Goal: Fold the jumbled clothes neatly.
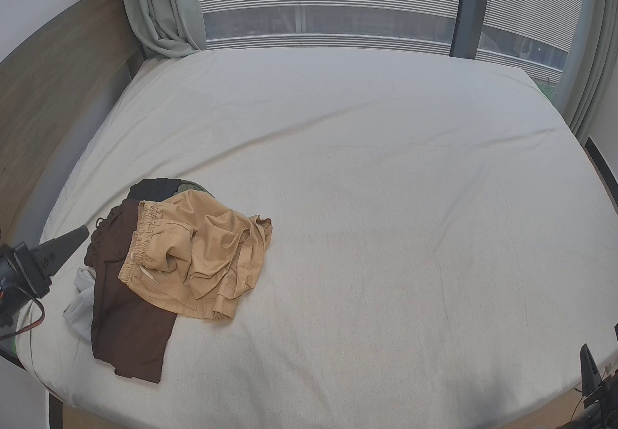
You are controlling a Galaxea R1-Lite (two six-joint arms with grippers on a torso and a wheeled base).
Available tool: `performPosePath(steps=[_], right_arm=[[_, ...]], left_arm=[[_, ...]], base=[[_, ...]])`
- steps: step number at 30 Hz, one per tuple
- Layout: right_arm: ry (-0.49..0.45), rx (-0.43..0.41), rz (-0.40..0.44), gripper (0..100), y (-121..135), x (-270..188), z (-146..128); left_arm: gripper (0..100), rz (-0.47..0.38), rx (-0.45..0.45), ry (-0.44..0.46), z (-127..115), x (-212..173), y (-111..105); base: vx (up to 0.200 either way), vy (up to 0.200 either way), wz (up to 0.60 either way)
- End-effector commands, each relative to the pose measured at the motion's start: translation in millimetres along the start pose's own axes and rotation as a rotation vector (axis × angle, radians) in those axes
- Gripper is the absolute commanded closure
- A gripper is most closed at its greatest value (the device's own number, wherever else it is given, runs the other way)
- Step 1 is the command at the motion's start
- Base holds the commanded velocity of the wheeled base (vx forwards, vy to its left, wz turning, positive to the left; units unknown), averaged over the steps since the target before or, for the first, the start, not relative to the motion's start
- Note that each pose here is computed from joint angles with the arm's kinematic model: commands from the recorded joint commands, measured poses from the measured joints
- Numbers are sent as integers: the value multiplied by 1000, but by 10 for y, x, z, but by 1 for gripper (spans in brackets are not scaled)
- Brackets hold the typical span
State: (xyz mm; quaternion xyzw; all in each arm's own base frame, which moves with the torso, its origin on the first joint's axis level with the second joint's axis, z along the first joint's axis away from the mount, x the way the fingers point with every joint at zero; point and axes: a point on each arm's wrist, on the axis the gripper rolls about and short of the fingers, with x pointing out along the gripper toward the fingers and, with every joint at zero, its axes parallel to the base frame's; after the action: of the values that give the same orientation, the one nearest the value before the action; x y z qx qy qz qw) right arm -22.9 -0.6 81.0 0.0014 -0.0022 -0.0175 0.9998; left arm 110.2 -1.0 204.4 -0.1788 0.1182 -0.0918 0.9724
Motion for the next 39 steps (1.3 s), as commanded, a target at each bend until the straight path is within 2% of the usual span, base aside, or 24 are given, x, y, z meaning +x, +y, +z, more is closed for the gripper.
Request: performPosePath(steps=[1, 9, 15, 25, 33, 39], right_arm=[[1, 0, 0, 0, 0, 1, -52], [1, 0, 0, 0, 0, 1, -52], [1, 0, 0, 0, 0, 1, -52], [1, 0, 0, 0, 0, 1, -52], [1, 0, 0, 0, 0, 1, -52], [1, 0, 0, 0, 0, 1, -52]], left_arm=[[0, 53, -53, 75, 65, 273, 177], [0, 58, -80, 152, 54, 500, 266], [0, 42, -122, 220, 103, 777, 412], [0, 48, -149, 263, 171, 1076, 559], [0, 68, -175, 329, 84, 1331, 695], [0, 71, -180, 340, 80, 1528, 784]], base=[[0, 0, 0], [0, 0, 0], [0, 0, 0], [0, 0, 0], [0, 0, 0], [0, 0, 0]])
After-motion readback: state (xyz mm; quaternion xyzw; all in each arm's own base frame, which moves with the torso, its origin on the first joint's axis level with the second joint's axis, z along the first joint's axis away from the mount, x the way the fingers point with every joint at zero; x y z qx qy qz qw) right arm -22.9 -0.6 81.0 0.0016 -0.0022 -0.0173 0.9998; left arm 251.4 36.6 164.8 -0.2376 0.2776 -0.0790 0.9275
